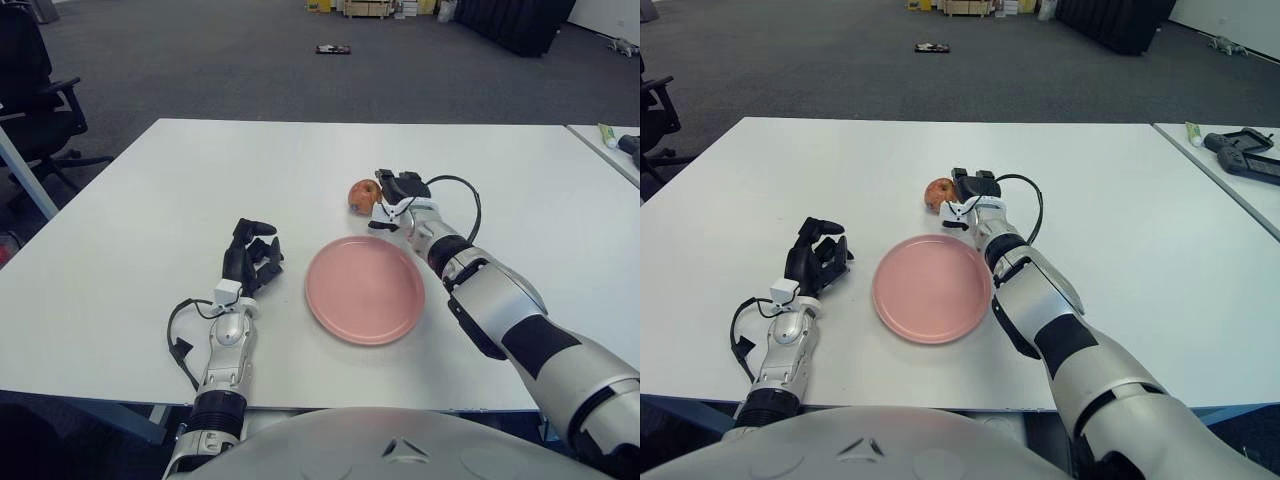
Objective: Put the apple into the plate.
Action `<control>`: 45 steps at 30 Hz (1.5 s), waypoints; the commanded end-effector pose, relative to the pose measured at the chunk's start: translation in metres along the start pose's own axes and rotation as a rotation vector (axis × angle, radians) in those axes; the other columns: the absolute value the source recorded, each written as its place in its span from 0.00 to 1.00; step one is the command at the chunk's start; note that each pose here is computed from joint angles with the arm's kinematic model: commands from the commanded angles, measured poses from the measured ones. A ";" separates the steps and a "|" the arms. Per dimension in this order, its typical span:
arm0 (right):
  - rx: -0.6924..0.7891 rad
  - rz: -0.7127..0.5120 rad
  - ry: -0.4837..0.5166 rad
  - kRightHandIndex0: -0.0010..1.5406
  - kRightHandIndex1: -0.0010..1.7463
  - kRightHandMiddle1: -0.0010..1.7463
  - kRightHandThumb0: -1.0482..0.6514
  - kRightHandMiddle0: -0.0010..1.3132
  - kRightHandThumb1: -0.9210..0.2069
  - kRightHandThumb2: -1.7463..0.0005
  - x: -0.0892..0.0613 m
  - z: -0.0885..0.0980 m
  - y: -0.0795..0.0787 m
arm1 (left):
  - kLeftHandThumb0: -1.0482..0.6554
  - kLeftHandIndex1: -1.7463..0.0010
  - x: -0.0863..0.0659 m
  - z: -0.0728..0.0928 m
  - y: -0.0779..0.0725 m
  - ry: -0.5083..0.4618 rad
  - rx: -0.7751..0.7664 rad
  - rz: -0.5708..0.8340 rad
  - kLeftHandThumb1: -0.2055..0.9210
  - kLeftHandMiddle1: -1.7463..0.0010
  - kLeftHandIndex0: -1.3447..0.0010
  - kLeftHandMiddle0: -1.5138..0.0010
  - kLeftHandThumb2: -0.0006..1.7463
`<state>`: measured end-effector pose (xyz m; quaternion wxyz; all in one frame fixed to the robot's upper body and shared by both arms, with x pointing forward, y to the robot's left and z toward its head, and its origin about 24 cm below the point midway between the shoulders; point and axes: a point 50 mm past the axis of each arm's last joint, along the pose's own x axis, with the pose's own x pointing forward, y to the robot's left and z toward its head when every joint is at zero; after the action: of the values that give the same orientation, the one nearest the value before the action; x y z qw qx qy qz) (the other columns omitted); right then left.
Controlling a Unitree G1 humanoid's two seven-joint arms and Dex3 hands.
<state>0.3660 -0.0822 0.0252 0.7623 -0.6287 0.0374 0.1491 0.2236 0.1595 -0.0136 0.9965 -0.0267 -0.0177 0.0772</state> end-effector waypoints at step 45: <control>-0.017 0.034 -0.170 0.00 0.00 0.00 0.04 0.00 0.23 0.86 0.005 0.045 -0.013 | 0.39 0.00 -0.013 -0.010 0.001 0.044 0.011 0.064 0.77 0.00 0.74 0.55 0.51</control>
<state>0.3680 -0.0372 0.0458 0.7605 -0.6130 -0.0238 0.2127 0.2217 0.1571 -0.0124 0.9947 -0.0273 -0.0221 0.0965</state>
